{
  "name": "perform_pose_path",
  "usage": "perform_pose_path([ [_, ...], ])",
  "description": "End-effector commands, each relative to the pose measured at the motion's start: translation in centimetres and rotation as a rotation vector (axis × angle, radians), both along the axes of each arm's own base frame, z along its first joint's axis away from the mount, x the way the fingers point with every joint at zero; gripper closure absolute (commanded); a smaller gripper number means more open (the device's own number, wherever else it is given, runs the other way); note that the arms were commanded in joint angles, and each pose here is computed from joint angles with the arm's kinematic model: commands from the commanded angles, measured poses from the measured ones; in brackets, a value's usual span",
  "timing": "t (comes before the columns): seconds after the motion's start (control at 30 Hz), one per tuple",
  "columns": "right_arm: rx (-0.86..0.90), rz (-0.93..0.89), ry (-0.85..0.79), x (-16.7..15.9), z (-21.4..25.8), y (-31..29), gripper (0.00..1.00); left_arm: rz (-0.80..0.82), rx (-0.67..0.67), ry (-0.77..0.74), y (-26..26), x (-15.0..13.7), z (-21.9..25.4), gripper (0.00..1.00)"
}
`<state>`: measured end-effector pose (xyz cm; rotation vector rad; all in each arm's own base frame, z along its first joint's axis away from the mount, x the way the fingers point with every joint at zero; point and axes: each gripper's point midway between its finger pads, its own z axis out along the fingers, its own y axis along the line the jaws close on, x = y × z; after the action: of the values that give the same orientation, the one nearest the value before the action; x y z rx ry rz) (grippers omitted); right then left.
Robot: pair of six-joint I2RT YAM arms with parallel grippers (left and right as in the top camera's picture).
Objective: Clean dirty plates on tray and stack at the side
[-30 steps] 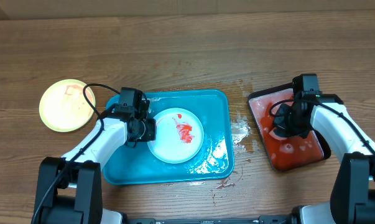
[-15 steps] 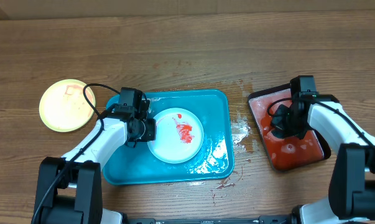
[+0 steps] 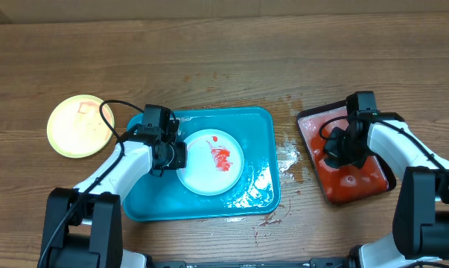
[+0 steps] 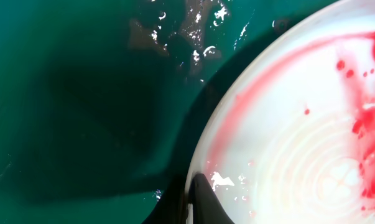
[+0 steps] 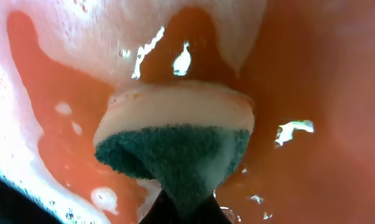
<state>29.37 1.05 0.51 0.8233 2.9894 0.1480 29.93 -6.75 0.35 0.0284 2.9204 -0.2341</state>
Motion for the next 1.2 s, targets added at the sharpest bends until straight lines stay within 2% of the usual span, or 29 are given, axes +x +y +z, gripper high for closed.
perform_pose_path([
  [0.0, -0.013, 0.015, -0.078, 1.7, 3.0, -0.3, 0.96, 0.016, 0.116, 0.055, 2.2, -1.2, -1.9, 0.96],
  [0.2, -0.075, 0.021, -0.274, 4.4, 10.4, -1.3, 0.96, 0.016, 0.115, 0.055, 2.2, -1.2, -1.9, 0.96],
  [0.3, -0.074, 0.029, -0.312, 4.3, 12.1, -1.2, 0.96, 0.015, 0.111, 0.055, 2.1, -1.2, -1.9, 0.96],
  [0.43, -0.077, -0.010, -0.256, 2.9, 11.6, -1.4, 0.96, 0.015, 0.110, 0.055, 2.1, -1.2, -1.9, 0.96],
  [0.5, -0.173, -0.194, -0.190, 1.3, 11.0, -3.5, 0.96, 0.015, 0.110, 0.055, 2.1, -1.2, -1.9, 0.96],
  [0.57, -0.234, -0.284, -0.151, 0.1, 10.6, -4.7, 0.96, 0.015, 0.109, 0.055, 2.1, -1.2, -1.9, 0.96],
  [0.93, -0.262, -0.331, -0.098, -1.5, 8.8, -5.1, 0.96, 0.019, 0.107, 0.048, 2.1, -1.0, -1.9, 0.96],
  [1.0, -0.177, -0.239, -0.121, -0.6, 8.4, -3.6, 0.96, 0.019, 0.107, 0.048, 2.1, -1.0, -1.9, 0.96],
  [1.17, 0.335, 0.237, -0.325, 2.6, 10.0, 6.1, 0.96, 0.018, 0.106, 0.043, 2.0, -0.9, -1.9, 0.96],
])
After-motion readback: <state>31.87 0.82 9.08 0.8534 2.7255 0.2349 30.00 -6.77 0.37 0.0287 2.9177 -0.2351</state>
